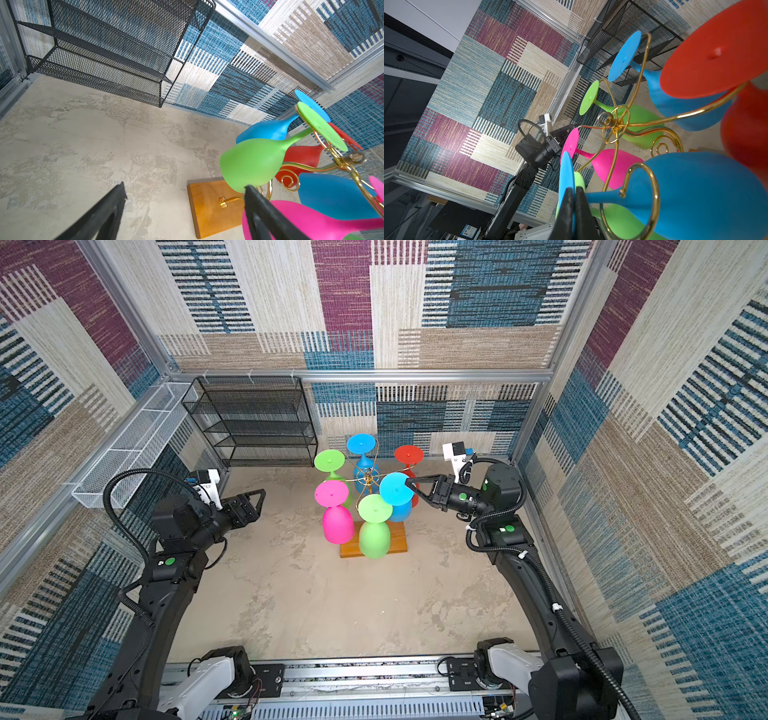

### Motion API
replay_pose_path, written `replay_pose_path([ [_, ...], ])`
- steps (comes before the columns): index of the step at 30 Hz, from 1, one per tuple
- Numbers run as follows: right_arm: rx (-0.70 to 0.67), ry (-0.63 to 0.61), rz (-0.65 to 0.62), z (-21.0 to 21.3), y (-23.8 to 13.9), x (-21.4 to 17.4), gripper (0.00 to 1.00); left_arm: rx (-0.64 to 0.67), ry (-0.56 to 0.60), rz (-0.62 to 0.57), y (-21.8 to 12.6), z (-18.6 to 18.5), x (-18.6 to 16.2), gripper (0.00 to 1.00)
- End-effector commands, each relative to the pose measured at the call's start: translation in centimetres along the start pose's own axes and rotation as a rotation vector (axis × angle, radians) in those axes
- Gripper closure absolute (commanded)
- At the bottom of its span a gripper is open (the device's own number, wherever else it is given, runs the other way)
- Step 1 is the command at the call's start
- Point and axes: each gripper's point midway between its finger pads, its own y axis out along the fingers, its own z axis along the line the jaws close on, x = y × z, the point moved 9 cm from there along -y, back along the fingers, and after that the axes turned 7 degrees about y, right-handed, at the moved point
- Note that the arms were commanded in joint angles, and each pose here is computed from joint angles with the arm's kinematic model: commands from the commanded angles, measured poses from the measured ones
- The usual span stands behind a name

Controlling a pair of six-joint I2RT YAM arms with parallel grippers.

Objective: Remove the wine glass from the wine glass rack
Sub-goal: 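Close the right gripper on the blue glass's foot while the left arm waits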

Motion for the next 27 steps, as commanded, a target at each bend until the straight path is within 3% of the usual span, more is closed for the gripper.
replay_pose_path([
  [1,0.024,-0.053,-0.037,0.8,0.3,0.8,1.00,-0.019,-0.008,-0.032,-0.2,-0.3,0.5,0.09],
  [27,-0.074,-0.114,-0.218,-0.2,0.3,3.6,1.00,-0.013,0.006,-0.041,-0.4,-0.4,0.5,0.09],
])
